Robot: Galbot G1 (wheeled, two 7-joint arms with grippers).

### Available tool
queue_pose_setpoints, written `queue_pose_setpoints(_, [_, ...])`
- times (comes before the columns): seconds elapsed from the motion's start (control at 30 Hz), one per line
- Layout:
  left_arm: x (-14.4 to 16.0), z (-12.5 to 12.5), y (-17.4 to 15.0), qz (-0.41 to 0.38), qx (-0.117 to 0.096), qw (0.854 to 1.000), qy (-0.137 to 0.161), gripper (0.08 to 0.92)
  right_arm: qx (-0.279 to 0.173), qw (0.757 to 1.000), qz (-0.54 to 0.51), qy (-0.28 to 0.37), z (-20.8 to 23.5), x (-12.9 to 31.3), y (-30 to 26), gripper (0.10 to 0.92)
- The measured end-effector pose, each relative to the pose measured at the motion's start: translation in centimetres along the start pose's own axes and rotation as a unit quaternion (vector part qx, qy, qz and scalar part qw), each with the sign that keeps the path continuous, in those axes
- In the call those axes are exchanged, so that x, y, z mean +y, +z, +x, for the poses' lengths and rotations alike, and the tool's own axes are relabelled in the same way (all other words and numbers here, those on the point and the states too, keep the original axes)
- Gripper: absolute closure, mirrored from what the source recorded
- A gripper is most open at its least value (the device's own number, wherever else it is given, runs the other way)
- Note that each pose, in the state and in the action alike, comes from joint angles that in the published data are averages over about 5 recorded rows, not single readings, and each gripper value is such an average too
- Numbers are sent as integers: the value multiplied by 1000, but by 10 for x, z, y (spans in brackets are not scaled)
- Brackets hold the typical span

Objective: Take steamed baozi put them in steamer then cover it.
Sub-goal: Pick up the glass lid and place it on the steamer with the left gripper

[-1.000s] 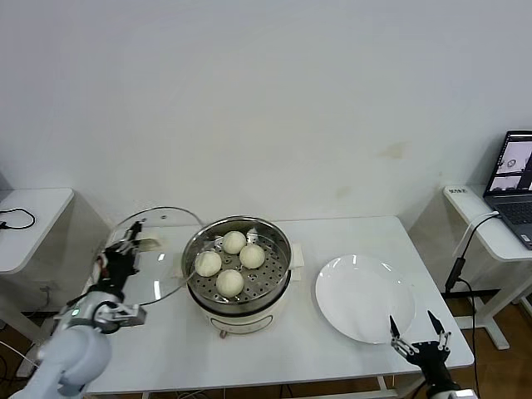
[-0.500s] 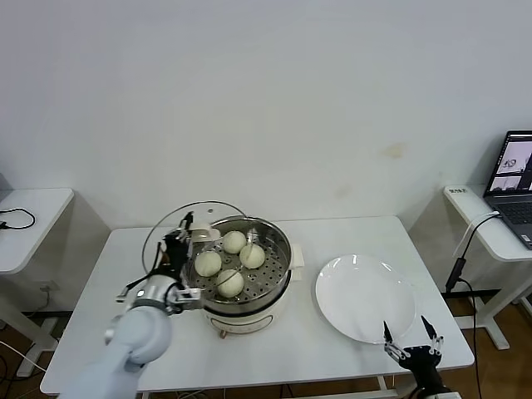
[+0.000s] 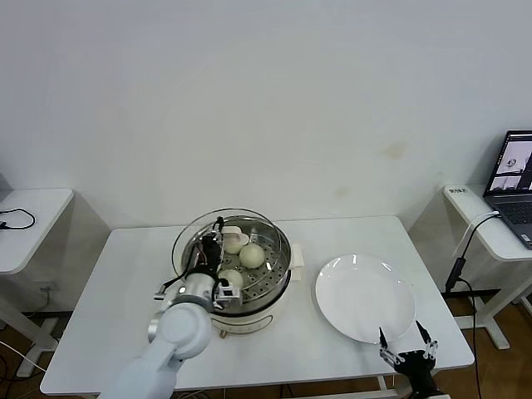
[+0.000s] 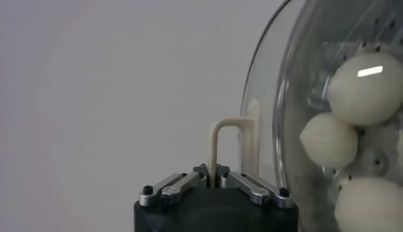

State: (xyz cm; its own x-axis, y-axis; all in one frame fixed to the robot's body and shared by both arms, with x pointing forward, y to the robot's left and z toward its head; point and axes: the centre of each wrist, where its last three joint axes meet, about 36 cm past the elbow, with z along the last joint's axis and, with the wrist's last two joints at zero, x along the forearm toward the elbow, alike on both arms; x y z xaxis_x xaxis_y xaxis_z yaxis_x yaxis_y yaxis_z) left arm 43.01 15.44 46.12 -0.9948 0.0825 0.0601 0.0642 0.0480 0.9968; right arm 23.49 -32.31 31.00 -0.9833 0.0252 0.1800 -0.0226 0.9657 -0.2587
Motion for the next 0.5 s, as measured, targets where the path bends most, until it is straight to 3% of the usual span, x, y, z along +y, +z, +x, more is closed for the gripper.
queue_pose_setpoints(0.5, [-13, -4, -21, -15, 1, 1000, 16, 852, 3, 1000, 3, -6, 1, 6, 2, 200])
